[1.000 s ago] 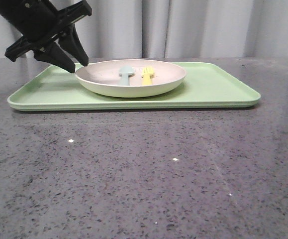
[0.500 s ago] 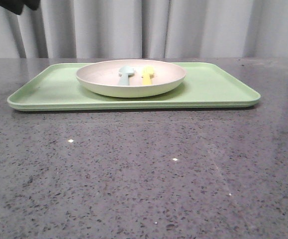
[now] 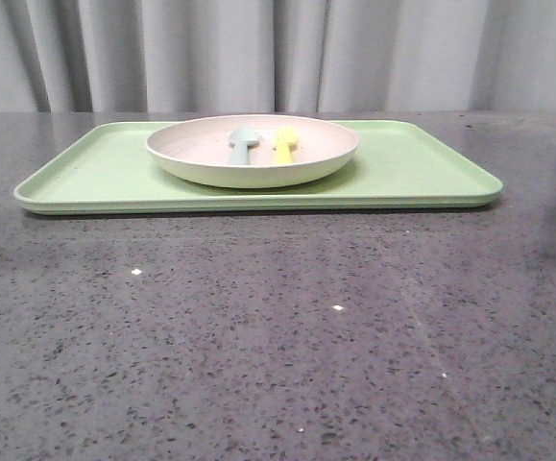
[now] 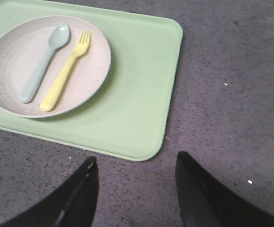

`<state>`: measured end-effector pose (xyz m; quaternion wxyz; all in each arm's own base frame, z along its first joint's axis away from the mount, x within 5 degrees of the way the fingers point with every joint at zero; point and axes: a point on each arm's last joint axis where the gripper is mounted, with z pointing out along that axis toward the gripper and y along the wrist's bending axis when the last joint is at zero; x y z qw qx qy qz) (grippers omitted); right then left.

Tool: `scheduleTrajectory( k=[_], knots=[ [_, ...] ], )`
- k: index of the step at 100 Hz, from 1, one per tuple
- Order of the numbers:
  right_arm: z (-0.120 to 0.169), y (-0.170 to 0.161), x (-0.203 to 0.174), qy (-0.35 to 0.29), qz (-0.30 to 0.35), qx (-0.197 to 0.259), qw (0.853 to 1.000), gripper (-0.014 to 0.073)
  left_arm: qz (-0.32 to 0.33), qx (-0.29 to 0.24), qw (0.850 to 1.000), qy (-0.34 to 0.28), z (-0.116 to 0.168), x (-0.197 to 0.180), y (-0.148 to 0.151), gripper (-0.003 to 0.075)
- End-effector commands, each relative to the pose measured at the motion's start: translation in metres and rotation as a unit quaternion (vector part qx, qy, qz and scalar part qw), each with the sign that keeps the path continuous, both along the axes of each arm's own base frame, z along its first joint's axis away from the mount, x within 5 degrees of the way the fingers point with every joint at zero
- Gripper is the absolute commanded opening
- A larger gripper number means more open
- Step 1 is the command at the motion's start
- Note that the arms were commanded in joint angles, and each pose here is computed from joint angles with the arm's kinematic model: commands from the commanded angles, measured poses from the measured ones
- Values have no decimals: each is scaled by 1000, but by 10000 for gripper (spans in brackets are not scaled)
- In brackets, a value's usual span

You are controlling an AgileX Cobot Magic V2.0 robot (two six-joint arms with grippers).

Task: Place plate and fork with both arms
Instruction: 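Raise the left gripper away from the plate, then lower the right gripper into the plate and grasp the yellow fork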

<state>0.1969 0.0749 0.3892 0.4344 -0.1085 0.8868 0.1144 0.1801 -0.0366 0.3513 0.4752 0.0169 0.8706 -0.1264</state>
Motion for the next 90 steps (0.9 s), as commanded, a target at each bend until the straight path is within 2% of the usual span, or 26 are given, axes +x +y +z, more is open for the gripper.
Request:
scheduleTrajectory(
  k=[1, 26, 48, 67, 90],
  knots=[
    [21, 15, 16, -30, 17, 17, 999, 391, 31, -14, 998, -60, 14, -12, 10, 228],
    [31, 68, 67, 21, 53, 20, 998, 391, 64, -13, 995, -81, 8, -39, 22, 228],
    [20, 116, 109, 63, 67, 19, 996, 390, 65, -18, 994, -83, 9, -40, 22, 228],
    [5, 139, 141, 110, 30, 8, 993, 389, 66, -22, 994, -85, 9, -40, 22, 228],
    [-21, 161, 171, 182, -11, -18, 983, 389, 66, -22, 994, -86, 9, -40, 22, 228]
  ],
)
